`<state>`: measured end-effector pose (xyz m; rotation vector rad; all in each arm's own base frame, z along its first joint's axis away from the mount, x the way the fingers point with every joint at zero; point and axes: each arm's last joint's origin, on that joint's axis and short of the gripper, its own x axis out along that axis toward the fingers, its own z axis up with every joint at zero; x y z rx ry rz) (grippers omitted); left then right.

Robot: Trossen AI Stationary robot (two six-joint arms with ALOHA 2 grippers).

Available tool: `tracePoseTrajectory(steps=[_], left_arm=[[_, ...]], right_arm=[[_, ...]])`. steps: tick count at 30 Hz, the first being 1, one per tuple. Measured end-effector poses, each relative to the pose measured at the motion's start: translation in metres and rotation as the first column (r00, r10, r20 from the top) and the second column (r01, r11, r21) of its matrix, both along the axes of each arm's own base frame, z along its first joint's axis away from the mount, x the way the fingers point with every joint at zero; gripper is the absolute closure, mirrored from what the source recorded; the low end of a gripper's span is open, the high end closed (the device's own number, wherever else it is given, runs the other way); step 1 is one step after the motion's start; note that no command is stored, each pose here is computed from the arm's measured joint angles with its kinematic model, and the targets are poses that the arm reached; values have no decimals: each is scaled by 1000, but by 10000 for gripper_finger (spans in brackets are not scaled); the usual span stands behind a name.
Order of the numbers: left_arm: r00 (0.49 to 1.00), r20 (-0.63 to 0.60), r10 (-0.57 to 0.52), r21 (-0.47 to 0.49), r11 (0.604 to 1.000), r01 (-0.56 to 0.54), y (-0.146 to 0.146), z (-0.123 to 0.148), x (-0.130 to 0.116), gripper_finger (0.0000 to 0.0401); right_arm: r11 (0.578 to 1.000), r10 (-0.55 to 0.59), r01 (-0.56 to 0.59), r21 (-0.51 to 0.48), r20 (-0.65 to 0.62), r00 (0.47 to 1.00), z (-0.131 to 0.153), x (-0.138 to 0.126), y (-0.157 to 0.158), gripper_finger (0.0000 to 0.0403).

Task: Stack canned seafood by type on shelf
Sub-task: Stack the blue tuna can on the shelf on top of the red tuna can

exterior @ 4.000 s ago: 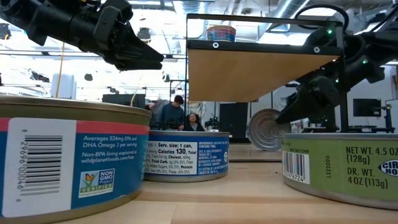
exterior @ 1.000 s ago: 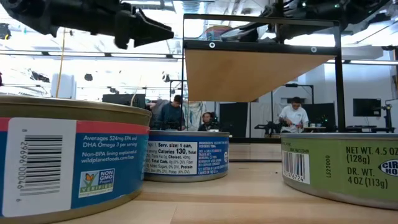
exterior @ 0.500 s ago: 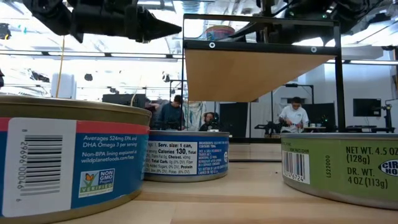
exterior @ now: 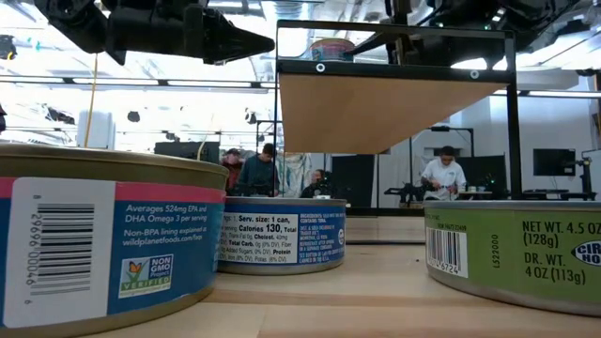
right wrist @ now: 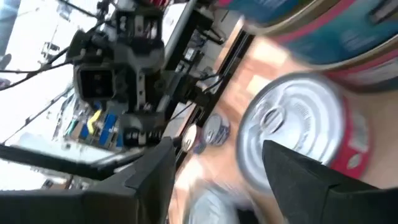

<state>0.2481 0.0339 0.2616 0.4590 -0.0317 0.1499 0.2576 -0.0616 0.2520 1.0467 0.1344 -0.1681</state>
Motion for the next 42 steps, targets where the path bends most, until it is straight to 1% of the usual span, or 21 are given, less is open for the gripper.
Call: tracePoseTrajectory(steps=[3,6,9,11,13,17,19,22,25,29,32,34,38,42], left_arm=[[1000,-22,-7,-9,1000,7,0,-2,0,143],[998,-44,-49,-22,999,48,-1,-5,0,143],[994,-36,-100,-42,994,98,-3,-4,0,143],[991,-31,-131,-64,990,128,-4,-4,0,143],[989,-40,-145,-97,985,140,-4,0,2,143],[973,-136,-188,-192,968,160,-6,7,8,143],[959,-188,-211,-223,960,167,-10,7,11,143],[942,-221,-253,-250,948,196,-21,3,15,143],[929,-253,-269,-284,939,195,-32,-5,20,143],[935,-278,-221,-334,935,121,-42,-14,26,143],[948,-262,-183,-387,919,71,-46,-18,31,143],[956,-244,-164,-431,901,44,-46,-20,34,143],[965,-214,-154,-493,870,30,-46,-22,38,143],[965,-212,-153,-508,861,24,-46,-26,42,143]], right_arm=[[1000,14,-14,10,10,1000,2,-1,-2,138],[993,115,-115,3,37,993,8,-5,3,138],[969,236,-232,-88,38,971,13,-9,15,138],[948,283,-279,-156,6,959,14,-11,26,138],[927,301,-301,-224,-36,953,12,-13,37,138],[879,280,-325,-348,-174,944,2,-15,54,138],[844,272,-348,-408,-233,934,-2,-16,61,138],[788,247,-374,-490,-305,920,-7,-18,70,138],[717,213,-408,-565,-381,900,-6,-20,77,138],[603,139,-458,-653,-479,867,-2,-22,84,138],[545,128,-474,-691,-490,862,-1,-22,87,138],[524,131,-480,-704,-491,861,0,-22,88,138],[522,127,-483,-703,-495,859,-1,-22,87,138],[523,126,-484,-702,-498,858,-1,-22,87,137]])
